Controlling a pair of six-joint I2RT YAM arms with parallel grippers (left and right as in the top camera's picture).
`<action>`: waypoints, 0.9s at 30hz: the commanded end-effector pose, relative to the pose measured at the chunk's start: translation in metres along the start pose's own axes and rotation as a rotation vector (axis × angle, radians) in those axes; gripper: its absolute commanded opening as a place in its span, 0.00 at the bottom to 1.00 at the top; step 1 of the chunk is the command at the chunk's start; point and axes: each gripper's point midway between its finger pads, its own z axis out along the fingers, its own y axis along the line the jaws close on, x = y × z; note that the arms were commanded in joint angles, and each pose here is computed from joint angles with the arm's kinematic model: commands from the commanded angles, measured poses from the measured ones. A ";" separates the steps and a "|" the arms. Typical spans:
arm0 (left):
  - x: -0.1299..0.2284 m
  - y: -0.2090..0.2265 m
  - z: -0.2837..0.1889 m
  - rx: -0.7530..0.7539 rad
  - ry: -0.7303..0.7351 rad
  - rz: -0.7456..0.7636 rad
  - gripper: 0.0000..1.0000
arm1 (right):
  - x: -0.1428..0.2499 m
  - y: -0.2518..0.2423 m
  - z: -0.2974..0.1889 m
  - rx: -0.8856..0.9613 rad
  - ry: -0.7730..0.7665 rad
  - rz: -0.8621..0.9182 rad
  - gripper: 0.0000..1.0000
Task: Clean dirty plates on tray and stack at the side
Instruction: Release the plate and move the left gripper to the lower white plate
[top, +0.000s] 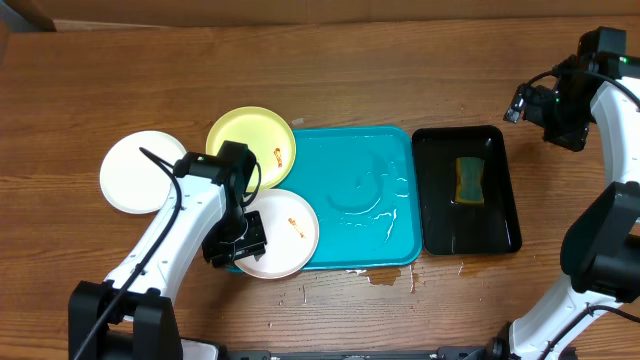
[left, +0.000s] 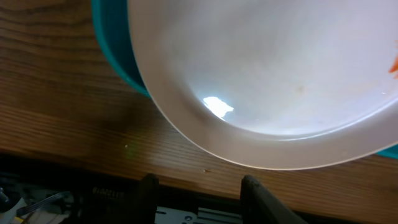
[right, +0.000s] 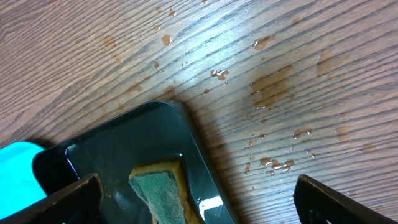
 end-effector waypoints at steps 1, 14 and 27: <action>-0.008 0.012 -0.001 -0.050 -0.049 -0.063 0.45 | -0.006 0.003 -0.014 -0.004 -0.044 -0.004 1.00; -0.019 0.017 0.027 -0.062 -0.102 -0.117 0.45 | -0.006 0.003 -0.014 -0.004 -0.043 -0.004 1.00; -0.025 0.013 0.038 -0.039 -0.133 -0.115 0.29 | -0.006 0.003 -0.014 -0.004 -0.043 -0.004 1.00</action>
